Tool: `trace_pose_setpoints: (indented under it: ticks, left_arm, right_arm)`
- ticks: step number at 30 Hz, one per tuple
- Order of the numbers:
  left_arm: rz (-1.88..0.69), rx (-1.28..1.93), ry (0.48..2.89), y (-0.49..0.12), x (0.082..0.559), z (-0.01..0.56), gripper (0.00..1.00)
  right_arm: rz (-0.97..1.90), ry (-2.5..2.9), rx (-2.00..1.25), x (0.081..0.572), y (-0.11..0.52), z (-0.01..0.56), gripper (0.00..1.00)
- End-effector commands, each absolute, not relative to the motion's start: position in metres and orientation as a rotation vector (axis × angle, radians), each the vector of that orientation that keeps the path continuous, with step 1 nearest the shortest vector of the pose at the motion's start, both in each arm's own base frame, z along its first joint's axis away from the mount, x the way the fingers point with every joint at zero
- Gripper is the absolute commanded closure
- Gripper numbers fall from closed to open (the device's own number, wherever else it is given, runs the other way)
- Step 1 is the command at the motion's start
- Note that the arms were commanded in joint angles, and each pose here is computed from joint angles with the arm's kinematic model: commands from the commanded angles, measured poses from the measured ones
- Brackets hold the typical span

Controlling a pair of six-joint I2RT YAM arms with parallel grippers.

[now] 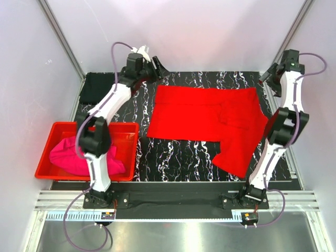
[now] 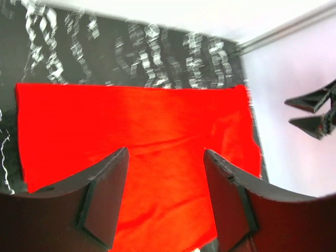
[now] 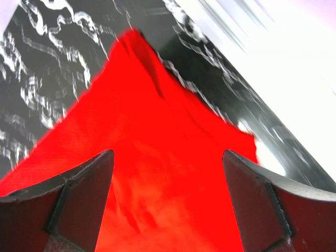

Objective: Fold and stack the t-shirts
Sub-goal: Fold the tshirt

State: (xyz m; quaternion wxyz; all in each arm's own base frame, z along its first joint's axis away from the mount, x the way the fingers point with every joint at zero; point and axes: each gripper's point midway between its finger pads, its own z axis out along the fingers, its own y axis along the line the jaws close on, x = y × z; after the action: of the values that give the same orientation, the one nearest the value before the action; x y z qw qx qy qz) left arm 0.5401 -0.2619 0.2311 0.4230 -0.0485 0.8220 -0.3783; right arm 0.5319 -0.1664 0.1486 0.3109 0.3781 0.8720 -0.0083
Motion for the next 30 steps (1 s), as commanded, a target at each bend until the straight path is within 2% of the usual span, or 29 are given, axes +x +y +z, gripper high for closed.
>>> trace_pose_setpoints:
  ticks: [1,2,3,4,5,7,8,10,14,15,16,18,22,24,30]
  left_arm:
    - [-0.861,-0.093,2.12,-0.257,0.499,0.233,0.38]
    - [-0.864,-0.092,2.133,-0.258,0.489,0.231,0.38]
    - [-0.872,-0.082,2.144,-0.26,0.472,0.232,0.39]
    - [-0.875,-0.078,2.156,-0.262,0.462,0.23,0.39]
    - [-0.88,-0.07,2.154,-0.265,0.453,0.233,0.39]
    - [-0.904,-0.02,2.155,-0.275,0.426,0.238,0.39]
    - [-0.906,-0.003,2.173,-0.278,0.414,0.232,0.39]
    - [-0.935,0.049,2.144,-0.289,0.39,0.246,0.39]
    - [-1.004,0.109,2.125,-0.305,0.353,0.248,0.39]
    - [-1.034,0.129,2.12,-0.309,0.342,0.247,0.39]
    - [-1.049,0.131,2.122,-0.31,0.337,0.246,0.39]
    - [-1.072,0.148,2.125,-0.311,0.327,0.245,0.39]
    - [-1.078,0.182,2.12,-0.309,0.319,0.248,0.39]
    - [-1.09,0.188,2.115,-0.31,0.318,0.252,0.39]
    - [-1.198,0.162,2.119,-0.313,0.318,0.254,0.38]
  right_arm:
    - [-0.139,2.29,1.016,0.46,-0.162,0.21,0.08]
    - [-0.112,2.356,1.035,0.442,-0.15,0.185,0.08]
    - [-0.084,2.307,1.021,0.426,-0.142,0.208,0.08]
    - [-0.076,2.299,1.029,0.415,-0.138,0.208,0.08]
    - [-0.07,2.363,1.058,0.391,-0.128,0.184,0.11]
    - [-0.011,2.313,1.057,0.364,-0.111,0.199,0.13]
    - [0.061,2.363,1.09,0.345,-0.094,0.178,0.16]
    - [0.13,2.341,1.085,0.319,-0.076,0.186,0.21]
    - [0.203,2.383,1.19,0.252,-0.043,0.157,0.32]
    - [0.218,2.331,1.213,0.241,-0.039,0.163,0.36]
    - [0.213,2.328,1.248,0.23,-0.036,0.157,0.48]
    - [0.209,2.313,1.352,0.204,-0.028,0.136,0.55]
    - [0.134,2.349,1.504,0.165,-0.022,0.097,0.57]
    - [0.094,2.313,1.562,0.162,-0.025,0.094,0.59]
    - [-0.096,2.297,1.675,0.163,-0.047,0.082,0.43]
